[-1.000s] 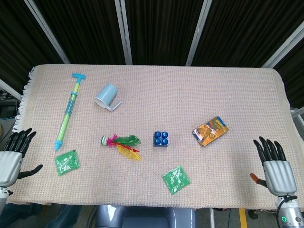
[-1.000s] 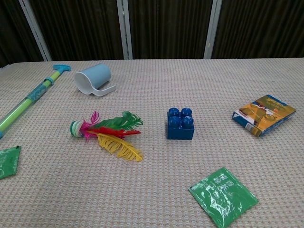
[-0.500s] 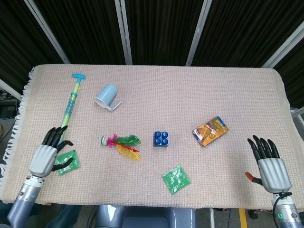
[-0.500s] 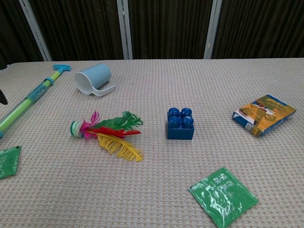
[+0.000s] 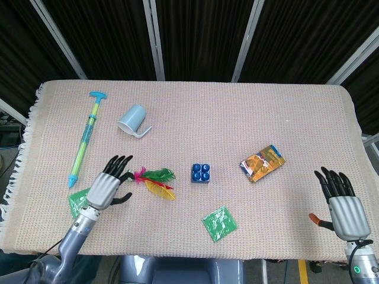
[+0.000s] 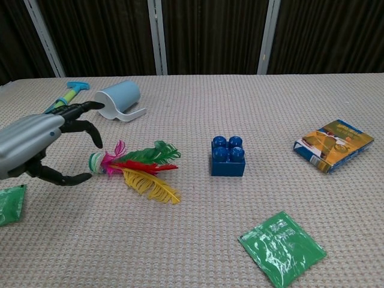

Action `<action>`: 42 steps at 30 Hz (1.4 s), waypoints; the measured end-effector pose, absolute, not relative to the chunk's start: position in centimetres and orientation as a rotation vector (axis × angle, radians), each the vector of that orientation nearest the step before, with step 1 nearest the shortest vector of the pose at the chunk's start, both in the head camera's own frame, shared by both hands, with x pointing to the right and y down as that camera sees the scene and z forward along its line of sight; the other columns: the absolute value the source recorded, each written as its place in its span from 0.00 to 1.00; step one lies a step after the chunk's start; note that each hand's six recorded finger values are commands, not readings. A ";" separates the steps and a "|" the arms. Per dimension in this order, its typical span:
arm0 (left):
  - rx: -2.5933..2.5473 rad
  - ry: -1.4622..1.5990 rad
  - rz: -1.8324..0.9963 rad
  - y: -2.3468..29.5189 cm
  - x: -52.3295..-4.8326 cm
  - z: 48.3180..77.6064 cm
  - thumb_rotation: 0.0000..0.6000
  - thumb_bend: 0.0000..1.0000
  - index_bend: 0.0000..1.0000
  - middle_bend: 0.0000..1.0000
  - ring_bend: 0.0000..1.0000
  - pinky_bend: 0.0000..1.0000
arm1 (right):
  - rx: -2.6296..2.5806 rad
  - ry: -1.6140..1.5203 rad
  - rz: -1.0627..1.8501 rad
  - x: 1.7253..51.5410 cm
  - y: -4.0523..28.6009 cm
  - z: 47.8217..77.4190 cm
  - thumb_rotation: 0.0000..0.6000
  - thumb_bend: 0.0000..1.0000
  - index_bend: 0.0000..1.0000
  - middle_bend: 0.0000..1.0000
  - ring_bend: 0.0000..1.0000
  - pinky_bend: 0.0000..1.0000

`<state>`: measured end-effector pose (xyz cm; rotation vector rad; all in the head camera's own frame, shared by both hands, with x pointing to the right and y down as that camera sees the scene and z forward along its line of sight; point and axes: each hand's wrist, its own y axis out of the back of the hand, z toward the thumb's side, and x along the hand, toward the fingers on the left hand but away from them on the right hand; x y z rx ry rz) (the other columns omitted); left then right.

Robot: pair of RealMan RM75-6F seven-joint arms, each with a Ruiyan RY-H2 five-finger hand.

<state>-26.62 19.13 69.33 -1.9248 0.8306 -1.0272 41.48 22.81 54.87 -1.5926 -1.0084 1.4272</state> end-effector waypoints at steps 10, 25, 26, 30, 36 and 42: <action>-1.982 0.788 -0.956 19.0 -20.8 71.1 1.00 0.23 0.41 0.00 0.00 0.00 | -1.608 -1.042 1.462 42.8 22.7 54.4 1.00 0.00 0.00 0.00 0.00 0.00; -1.922 0.738 -0.925 18.4 -16.7 73.3 1.00 0.26 0.42 0.00 0.00 0.00 | -1.648 -1.072 1.464 43.6 22.9 53.6 1.00 0.00 0.00 0.00 0.00 0.00; -1.918 0.745 -0.920 18.3 -16.5 73.3 1.00 0.28 0.42 0.00 0.00 0.00 | -1.647 -1.074 1.466 43.7 22.9 53.6 1.00 0.00 0.00 0.00 0.00 0.00; -1.899 0.763 -0.906 18.0 -16.3 73.5 1.00 0.36 0.48 0.00 0.00 0.00 | -1.648 -1.083 1.472 43.9 23.0 53.4 1.00 0.00 0.00 0.00 0.00 0.00; -1.858 0.763 -0.909 17.7 -16.0 74.2 1.00 0.42 0.61 0.00 0.00 0.00 | -1.658 -1.079 1.468 43.9 23.3 53.2 1.00 0.00 0.00 0.00 0.00 0.00; -1.819 0.772 -0.891 17.7 -15.5 74.5 1.00 0.48 0.71 0.00 0.00 0.00 | -1.662 -1.085 1.457 43.9 23.5 52.8 1.00 0.00 0.00 0.00 0.00 0.00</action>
